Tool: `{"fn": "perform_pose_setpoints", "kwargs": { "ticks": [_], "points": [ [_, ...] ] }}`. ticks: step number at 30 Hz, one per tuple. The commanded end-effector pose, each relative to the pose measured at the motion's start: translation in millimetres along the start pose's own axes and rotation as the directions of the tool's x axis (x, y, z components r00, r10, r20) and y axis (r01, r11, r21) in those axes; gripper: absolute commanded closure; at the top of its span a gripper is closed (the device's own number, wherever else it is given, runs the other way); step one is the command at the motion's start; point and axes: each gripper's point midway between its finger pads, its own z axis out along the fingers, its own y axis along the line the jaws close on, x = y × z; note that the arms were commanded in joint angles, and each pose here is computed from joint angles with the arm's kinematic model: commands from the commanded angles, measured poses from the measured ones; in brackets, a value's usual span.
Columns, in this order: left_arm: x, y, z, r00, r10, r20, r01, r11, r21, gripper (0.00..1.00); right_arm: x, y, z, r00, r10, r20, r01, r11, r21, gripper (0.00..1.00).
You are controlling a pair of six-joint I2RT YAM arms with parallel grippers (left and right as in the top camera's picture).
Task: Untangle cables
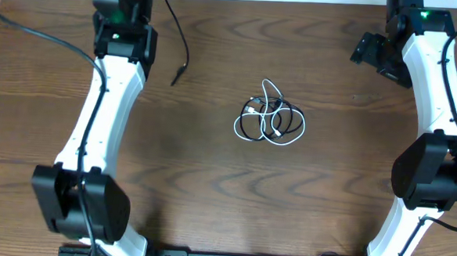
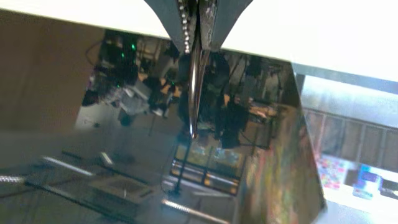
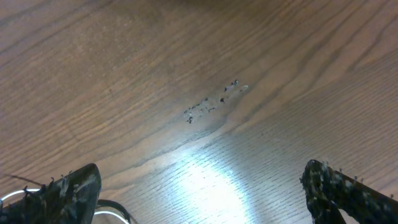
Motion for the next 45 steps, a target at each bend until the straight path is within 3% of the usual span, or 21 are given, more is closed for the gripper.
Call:
{"fn": "perform_pose_setpoints", "kwargs": {
  "ticks": [1, 4, 10, 14, 15, 19, 20, 24, 26, 29, 32, 35, 42, 45],
  "points": [
    [9, 12, 5, 1.000, 0.025, -0.012, -0.025, 1.000, 0.004, 0.93, -3, -5, 3, 1.000, 0.001, 0.001, -0.001, 1.000, 0.016, 0.01],
    [25, 42, 10, 0.998, 0.036, -0.042, -0.038, 0.998, -0.044, 0.93, -3, -5, 3, 1.000, 0.001, 0.001, -0.001, 1.000, 0.016, 0.01],
    [55, 143, 4, 0.988, 0.066, -0.137, -0.095, 0.973, -0.210, 0.92, -3, -5, 3, 1.000, 0.001, 0.001, -0.001, 1.000, 0.016, 0.01],
    [72, 211, -10, 0.966, 0.129, -0.226, -0.195, 0.933, -0.303, 0.92, -3, -5, 3, 1.000, 0.001, 0.001, -0.001, 1.000, 0.016, 0.01],
    [76, 228, -15, 0.957, 0.144, -0.252, -0.224, 0.920, -0.323, 0.84, -3, -5, 3, 1.000, 0.001, 0.001, -0.001, 1.000, 0.016, 0.01],
    [90, 296, -44, 0.918, 0.165, -0.362, -0.320, 0.845, -0.427, 0.83, -3, -5, 3, 1.000, 0.001, 0.001, -0.001, 1.000, 0.016, 0.01],
    [90, 316, -55, 0.912, 0.151, -0.381, -0.332, 0.815, -0.474, 0.78, -3, -5, 3, 1.000, 0.001, 0.001, -0.001, 1.000, 0.016, 0.01],
    [91, 368, -94, 0.889, 0.085, -0.450, -0.358, 0.742, -0.567, 0.15, -3, -5, 3, 1.000, 0.001, 0.001, -0.001, 1.000, 0.016, 0.01],
    [92, 385, -114, 0.872, 0.039, -0.489, -0.365, 0.717, -0.594, 0.08, -3, -5, 3, 1.000, 0.001, 0.001, -0.001, 1.000, 0.016, 0.01],
    [97, 384, -128, 0.842, -0.017, -0.539, -0.365, 0.717, -0.594, 0.07, -3, -5, 3, 1.000, 0.001, 0.001, -0.001, 1.000, 0.016, 0.01],
    [125, 355, -127, 0.788, -0.089, -0.610, -0.297, 0.812, -0.502, 0.07, -3, -5, 3, 1.000, 0.001, 0.001, -0.001, 1.000, 0.016, 0.01],
    [171, 302, -127, 0.688, -0.202, -0.697, -0.133, 0.909, -0.395, 0.07, -3, -5, 3, 1.000, 0.001, 0.001, -0.001, 1.000, 0.016, 0.01],
    [252, 229, -163, 0.411, -0.353, -0.841, -0.066, 0.908, -0.413, 0.07, -3, -5, 3, 1.000, 0.001, 0.001, -0.001, 1.000, 0.016, 0.01],
    [273, 219, -184, 0.327, -0.409, -0.852, -0.140, 0.870, -0.472, 0.07, -3, -5, 3, 1.000, 0.001, 0.001, -0.001, 1.000, 0.016, 0.01]
  ]
}}
